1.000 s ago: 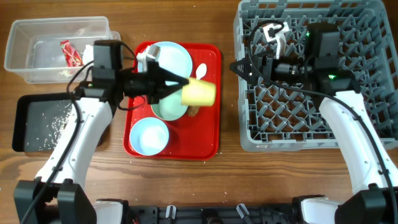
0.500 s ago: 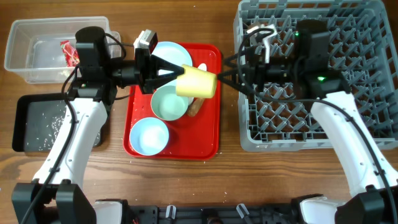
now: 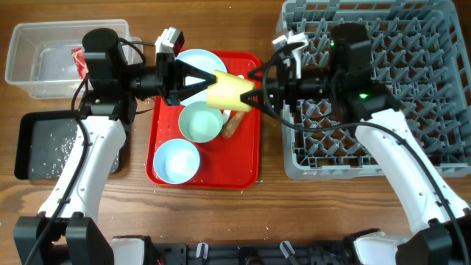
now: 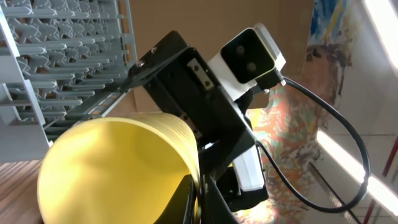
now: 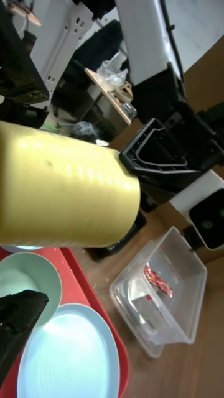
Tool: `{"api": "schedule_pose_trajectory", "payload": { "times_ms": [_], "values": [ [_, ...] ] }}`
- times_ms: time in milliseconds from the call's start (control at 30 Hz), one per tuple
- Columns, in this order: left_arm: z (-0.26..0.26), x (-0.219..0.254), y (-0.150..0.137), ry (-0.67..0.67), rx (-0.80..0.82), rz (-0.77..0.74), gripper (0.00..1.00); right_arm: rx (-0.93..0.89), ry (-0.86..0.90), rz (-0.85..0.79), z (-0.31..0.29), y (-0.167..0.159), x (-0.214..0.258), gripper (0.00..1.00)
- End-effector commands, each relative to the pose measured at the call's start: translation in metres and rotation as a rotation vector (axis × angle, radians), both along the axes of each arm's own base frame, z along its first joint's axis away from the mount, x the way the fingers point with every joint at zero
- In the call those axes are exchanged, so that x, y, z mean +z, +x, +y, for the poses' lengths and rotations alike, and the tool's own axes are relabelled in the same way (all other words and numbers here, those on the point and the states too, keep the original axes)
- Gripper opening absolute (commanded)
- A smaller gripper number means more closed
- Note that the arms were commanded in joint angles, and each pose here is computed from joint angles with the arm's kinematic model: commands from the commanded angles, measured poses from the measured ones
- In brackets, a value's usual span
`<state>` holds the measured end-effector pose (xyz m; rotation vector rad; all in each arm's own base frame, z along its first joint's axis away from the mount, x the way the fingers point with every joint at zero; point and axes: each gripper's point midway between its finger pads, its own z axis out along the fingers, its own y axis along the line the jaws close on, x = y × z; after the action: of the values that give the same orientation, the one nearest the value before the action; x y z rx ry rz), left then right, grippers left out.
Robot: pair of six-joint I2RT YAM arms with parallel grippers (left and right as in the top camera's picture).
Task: Sort waste into correct bins and load items into the dishwasher rack
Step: 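Grasp yellow cup with right gripper and release it from left gripper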
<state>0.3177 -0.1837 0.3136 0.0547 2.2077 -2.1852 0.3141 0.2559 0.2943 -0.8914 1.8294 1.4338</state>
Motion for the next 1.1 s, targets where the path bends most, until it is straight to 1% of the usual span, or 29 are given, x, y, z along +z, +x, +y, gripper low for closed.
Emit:
{"api": "schedule_pose_trajectory", "payload": {
  "times_ms": [0,100,200,300,367,500,533,633,767,900,967,1067],
  "values": [
    [0.002,0.012,-0.006,-0.007,-0.015,-0.034,0.04,-0.006,-0.017,0.018,0.013,0.003,-0.005,0.97],
    [0.002,0.013,-0.006,-0.007,-0.015,-0.049,0.04,0.005,-0.016,0.032,0.019,0.0,-0.006,0.94],
    [0.003,0.014,-0.005,-0.007,-0.014,-0.056,0.04,0.006,-0.016,0.036,0.02,-0.001,-0.006,0.86],
    [0.003,0.014,-0.005,-0.007,-0.01,-0.065,0.04,0.006,-0.017,0.044,0.02,-0.001,-0.006,0.8],
    [0.002,0.017,-0.004,-0.008,-0.011,-0.096,0.04,0.002,-0.019,0.045,0.02,-0.001,-0.007,0.74],
    [0.003,0.017,-0.001,-0.004,0.008,-0.101,0.04,0.002,-0.019,0.045,0.02,-0.001,-0.007,0.64],
    [0.003,0.017,0.001,-0.002,0.016,-0.105,0.04,0.003,-0.019,0.044,0.02,-0.001,-0.007,0.6],
    [0.003,0.018,0.002,-0.002,0.023,-0.126,0.04,-0.009,-0.018,0.057,0.02,0.001,-0.006,0.56],
    [0.003,0.018,0.0,-0.003,0.014,-0.128,0.13,-0.016,-0.002,0.047,0.021,0.004,-0.001,0.56],
    [0.003,0.019,0.0,-0.004,0.013,-0.128,0.26,-0.027,-0.002,0.047,0.018,0.007,0.0,0.56],
    [0.007,0.019,0.002,-0.003,0.023,-0.128,0.29,-0.048,-0.003,0.06,0.011,0.011,-0.001,0.54],
    [0.016,0.019,0.007,-0.001,0.053,-0.129,0.29,-0.107,-0.004,0.084,-0.008,0.022,0.0,0.52]
  ]
}}
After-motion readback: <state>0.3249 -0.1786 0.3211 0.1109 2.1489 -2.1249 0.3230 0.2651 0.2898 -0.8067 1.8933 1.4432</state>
